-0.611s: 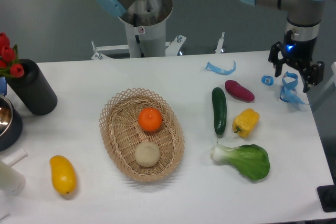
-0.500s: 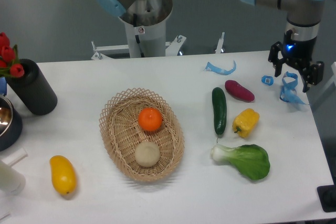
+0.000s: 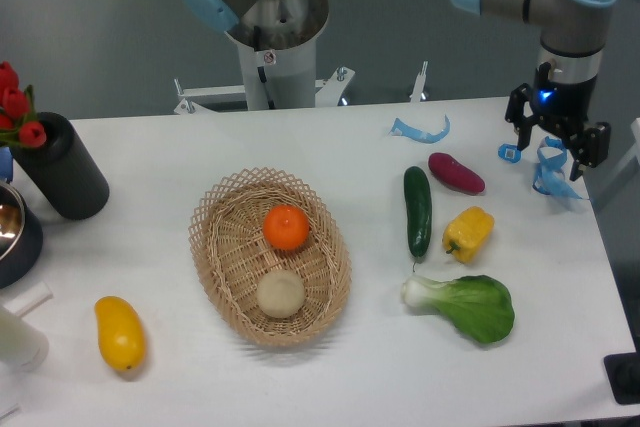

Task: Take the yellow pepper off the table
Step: 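Move the open gripper over the yellow bell pepper, then lower the gripper down onto the yellow bell pepper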

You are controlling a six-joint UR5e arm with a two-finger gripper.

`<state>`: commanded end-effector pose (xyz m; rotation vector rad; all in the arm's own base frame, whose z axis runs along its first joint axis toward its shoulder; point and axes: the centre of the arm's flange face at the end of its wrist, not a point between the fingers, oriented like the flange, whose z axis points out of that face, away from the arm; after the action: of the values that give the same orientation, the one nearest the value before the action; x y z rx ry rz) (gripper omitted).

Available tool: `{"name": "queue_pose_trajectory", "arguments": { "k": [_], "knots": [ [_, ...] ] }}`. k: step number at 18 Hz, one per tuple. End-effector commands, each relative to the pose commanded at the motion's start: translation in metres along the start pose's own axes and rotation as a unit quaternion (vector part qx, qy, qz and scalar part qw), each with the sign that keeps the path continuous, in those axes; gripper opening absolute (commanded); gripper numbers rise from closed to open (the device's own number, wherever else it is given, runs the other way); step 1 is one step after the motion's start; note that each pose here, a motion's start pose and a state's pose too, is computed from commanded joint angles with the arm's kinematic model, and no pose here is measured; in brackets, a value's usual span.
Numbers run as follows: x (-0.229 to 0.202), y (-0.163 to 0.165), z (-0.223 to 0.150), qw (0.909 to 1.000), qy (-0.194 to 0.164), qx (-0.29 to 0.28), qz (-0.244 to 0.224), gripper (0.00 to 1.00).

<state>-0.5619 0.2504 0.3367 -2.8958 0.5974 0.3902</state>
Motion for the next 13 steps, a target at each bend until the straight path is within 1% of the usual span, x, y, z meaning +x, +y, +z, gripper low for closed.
{"name": "queue_pose_trajectory", "arguments": {
  "k": [4, 6, 8, 9, 13],
  "knots": [
    [0.002, -0.022, 0.019, 0.9974, 0.014, 0.006, -0.070, 1.00],
    [0.001, -0.037, 0.034, 0.9962, 0.024, 0.010, -0.084, 1.00],
    [0.002, -0.041, 0.045, 0.9939, 0.027, 0.010, -0.107, 1.00],
    [0.002, -0.044, 0.047, 0.9931, 0.028, 0.012, -0.113, 1.00],
    [0.010, -0.057, 0.072, 0.9926, 0.052, 0.016, -0.109, 1.00]
  ]
}}
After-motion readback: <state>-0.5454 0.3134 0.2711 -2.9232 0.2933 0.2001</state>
